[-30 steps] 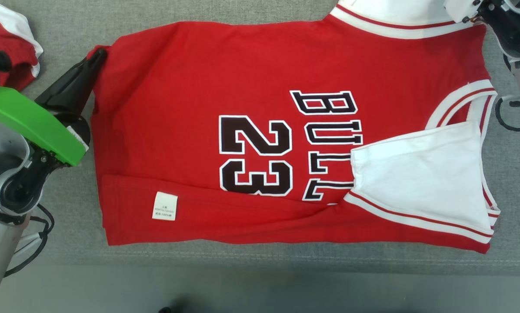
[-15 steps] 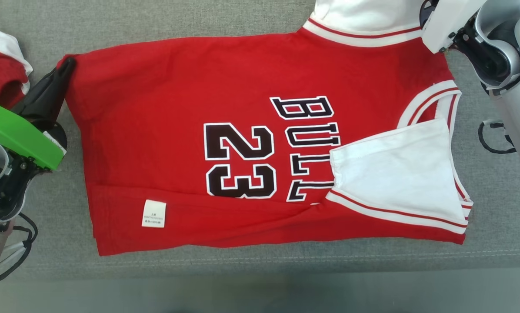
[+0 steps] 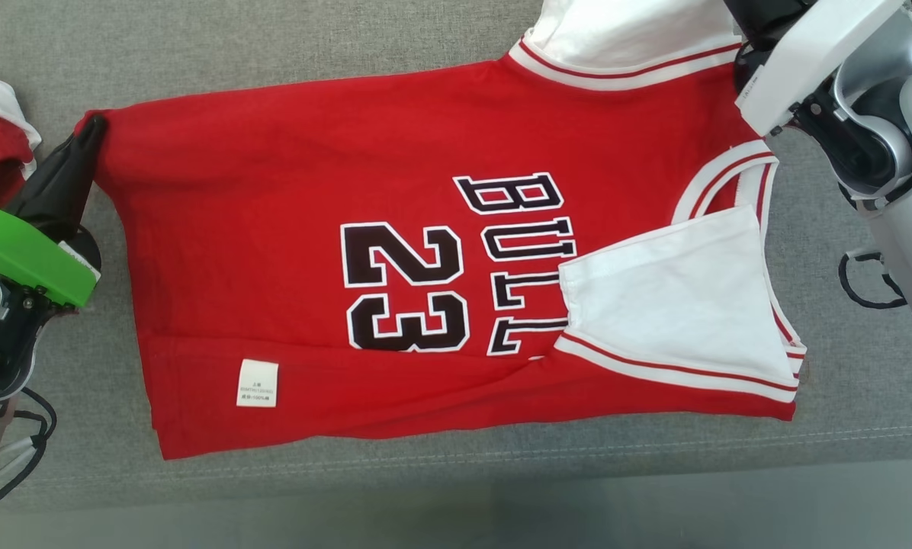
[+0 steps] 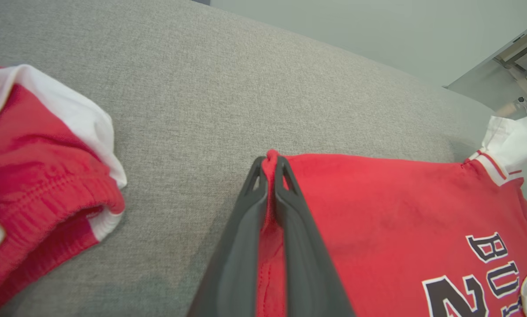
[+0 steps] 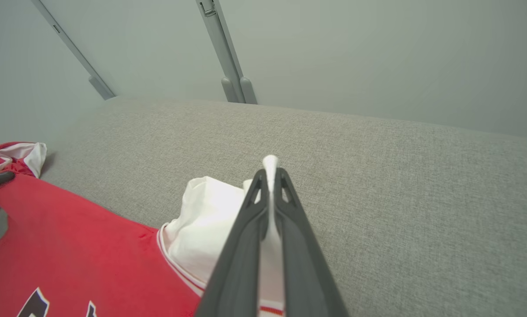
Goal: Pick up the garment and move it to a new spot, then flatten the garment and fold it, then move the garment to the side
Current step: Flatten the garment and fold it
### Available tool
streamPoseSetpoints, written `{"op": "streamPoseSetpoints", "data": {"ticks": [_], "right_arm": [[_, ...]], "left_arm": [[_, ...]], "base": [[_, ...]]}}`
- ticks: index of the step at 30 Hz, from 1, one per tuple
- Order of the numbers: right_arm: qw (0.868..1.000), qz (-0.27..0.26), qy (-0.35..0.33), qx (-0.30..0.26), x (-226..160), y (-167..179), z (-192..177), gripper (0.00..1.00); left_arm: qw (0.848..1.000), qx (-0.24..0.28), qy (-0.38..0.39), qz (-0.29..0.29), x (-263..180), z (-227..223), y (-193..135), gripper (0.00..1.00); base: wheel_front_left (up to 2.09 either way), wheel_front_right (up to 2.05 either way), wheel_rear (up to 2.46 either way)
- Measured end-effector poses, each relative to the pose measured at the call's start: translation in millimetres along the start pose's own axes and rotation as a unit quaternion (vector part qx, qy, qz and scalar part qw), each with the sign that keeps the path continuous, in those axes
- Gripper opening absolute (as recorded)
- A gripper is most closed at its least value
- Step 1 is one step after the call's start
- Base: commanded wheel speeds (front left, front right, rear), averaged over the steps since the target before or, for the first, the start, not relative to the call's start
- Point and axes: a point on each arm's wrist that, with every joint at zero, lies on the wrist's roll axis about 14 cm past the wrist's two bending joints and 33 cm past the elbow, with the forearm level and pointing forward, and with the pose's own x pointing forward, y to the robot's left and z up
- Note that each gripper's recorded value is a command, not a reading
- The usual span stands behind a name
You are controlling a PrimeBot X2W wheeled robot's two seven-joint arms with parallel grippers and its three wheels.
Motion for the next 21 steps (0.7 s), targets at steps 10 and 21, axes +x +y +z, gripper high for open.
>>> {"op": "streamPoseSetpoints", "data": {"ticks": [10, 21], "right_arm": [[1.000, 0.001, -0.020, 0.015, -17, 2, -2, 0.00], [0.999, 0.010, -0.043, 0.011, -40, 14, 9, 0.00]], "left_arm": [[1.000, -0.002, -0.012, 0.008, -1, -1, 4, 0.00], [1.000, -0.010, -0.014, 0.017, -8, -15, 5, 0.00]], "base": [[0.00, 0.00, 0.00], [0.00, 0.00, 0.00]]}}
